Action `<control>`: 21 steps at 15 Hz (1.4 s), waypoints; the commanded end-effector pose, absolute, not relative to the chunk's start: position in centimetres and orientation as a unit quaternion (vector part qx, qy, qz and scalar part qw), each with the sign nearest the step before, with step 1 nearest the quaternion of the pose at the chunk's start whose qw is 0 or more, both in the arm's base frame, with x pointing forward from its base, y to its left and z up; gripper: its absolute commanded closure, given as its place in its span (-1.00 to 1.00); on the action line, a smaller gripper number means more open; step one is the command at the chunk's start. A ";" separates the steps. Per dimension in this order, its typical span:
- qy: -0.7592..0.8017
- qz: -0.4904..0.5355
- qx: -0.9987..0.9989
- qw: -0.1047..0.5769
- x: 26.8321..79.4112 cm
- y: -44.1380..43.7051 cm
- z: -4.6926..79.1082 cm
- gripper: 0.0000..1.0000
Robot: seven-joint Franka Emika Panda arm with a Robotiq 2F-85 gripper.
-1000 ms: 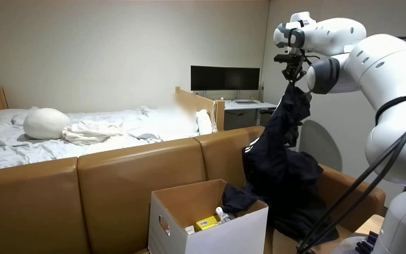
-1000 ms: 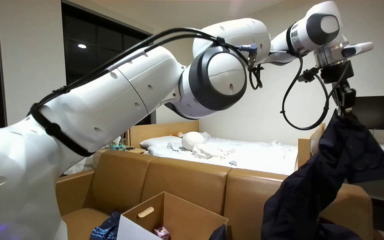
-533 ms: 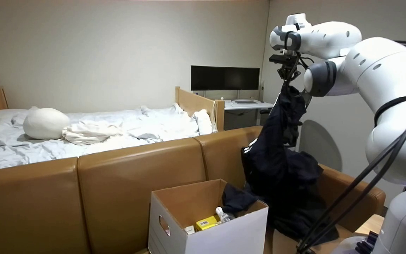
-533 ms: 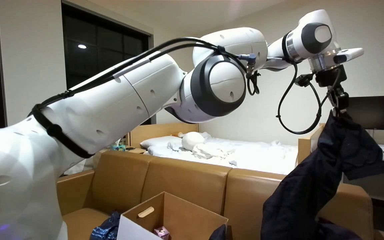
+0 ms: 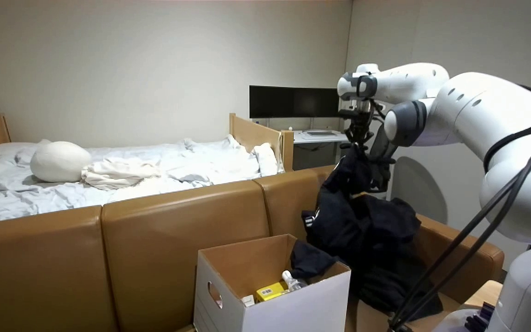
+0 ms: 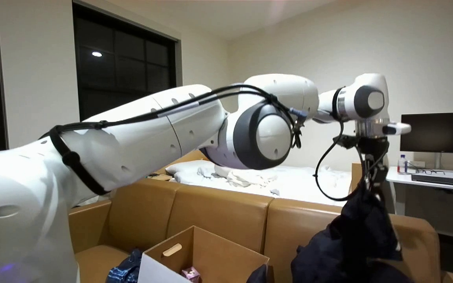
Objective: Pick up the black clothes from the box and put them on the couch.
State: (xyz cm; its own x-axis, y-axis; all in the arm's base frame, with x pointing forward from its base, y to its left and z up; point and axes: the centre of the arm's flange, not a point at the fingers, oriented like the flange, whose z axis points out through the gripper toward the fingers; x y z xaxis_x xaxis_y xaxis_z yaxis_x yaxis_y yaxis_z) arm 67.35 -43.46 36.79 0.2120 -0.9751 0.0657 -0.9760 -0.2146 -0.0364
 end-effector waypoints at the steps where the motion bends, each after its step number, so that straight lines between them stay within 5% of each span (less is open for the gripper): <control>1: -0.588 -0.040 0.807 -0.037 67.4 -41.1 26.4 0.98; 10: -0.554 -0.300 0.776 -0.027 60.0 -36.9 -1.3 0.98; 19: -0.733 -0.279 0.620 0.017 56.2 -39.4 -2.4 0.98; 20: -0.749 -0.274 0.603 0.019 56.5 -39.5 -2.1 0.42; 21: -0.765 -0.273 0.583 0.020 56.8 -39.6 -1.8 0.39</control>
State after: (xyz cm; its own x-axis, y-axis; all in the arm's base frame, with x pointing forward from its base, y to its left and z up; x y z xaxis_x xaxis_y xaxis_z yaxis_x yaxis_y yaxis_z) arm 57.11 -39.62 -2.72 -0.1916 -0.9225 -0.3352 -0.8976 0.0266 0.4399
